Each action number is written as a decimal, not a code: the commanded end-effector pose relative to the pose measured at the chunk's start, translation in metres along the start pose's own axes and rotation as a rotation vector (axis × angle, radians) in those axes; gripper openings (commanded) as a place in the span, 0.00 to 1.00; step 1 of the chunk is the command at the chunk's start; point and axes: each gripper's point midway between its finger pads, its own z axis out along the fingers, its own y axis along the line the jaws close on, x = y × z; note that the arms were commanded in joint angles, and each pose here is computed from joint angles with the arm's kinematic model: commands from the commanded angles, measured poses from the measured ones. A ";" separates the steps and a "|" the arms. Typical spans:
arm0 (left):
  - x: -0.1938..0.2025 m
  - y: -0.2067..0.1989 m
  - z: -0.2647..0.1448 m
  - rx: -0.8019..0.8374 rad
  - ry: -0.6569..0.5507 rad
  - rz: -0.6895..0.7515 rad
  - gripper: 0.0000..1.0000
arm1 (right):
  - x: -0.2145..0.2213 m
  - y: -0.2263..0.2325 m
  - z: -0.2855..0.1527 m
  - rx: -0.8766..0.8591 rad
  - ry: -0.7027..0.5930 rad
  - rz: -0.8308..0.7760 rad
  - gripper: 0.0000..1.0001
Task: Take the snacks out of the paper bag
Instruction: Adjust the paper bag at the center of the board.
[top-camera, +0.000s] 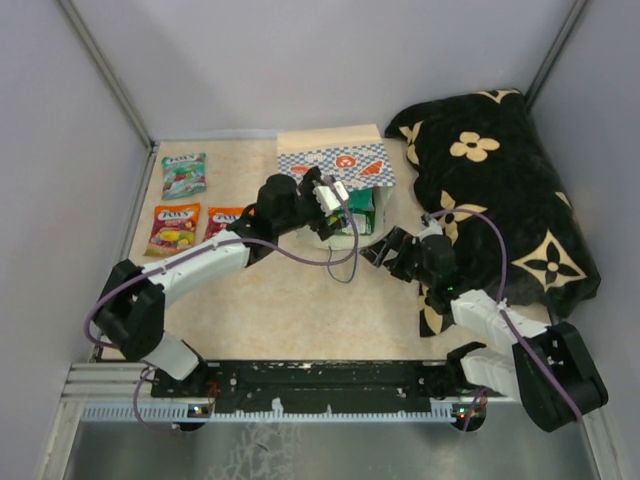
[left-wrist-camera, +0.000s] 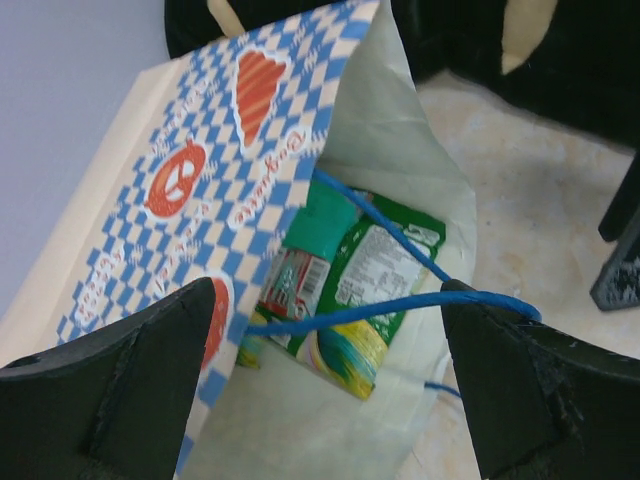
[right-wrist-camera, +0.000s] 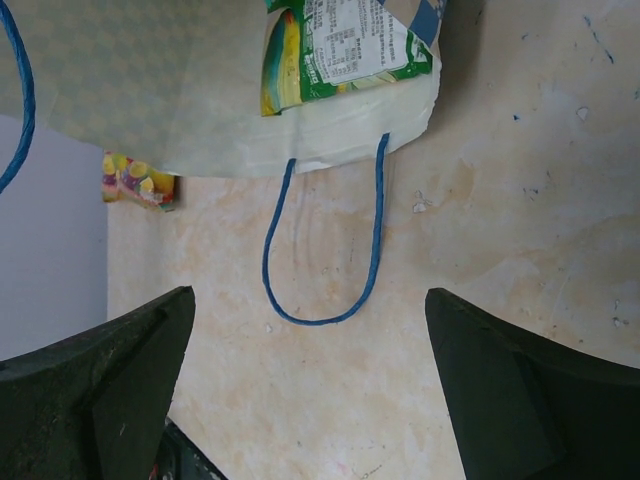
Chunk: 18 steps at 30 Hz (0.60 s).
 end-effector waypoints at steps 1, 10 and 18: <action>-0.058 0.026 0.017 -0.097 -0.128 0.031 1.00 | -0.021 0.034 0.009 -0.090 -0.063 0.035 0.99; -0.098 0.052 0.013 -0.163 -0.136 -0.198 1.00 | -0.022 0.080 0.040 -0.097 -0.200 0.304 0.95; -0.100 0.075 0.018 -0.272 -0.103 -0.321 1.00 | -0.046 0.074 0.079 -0.093 -0.403 0.510 0.80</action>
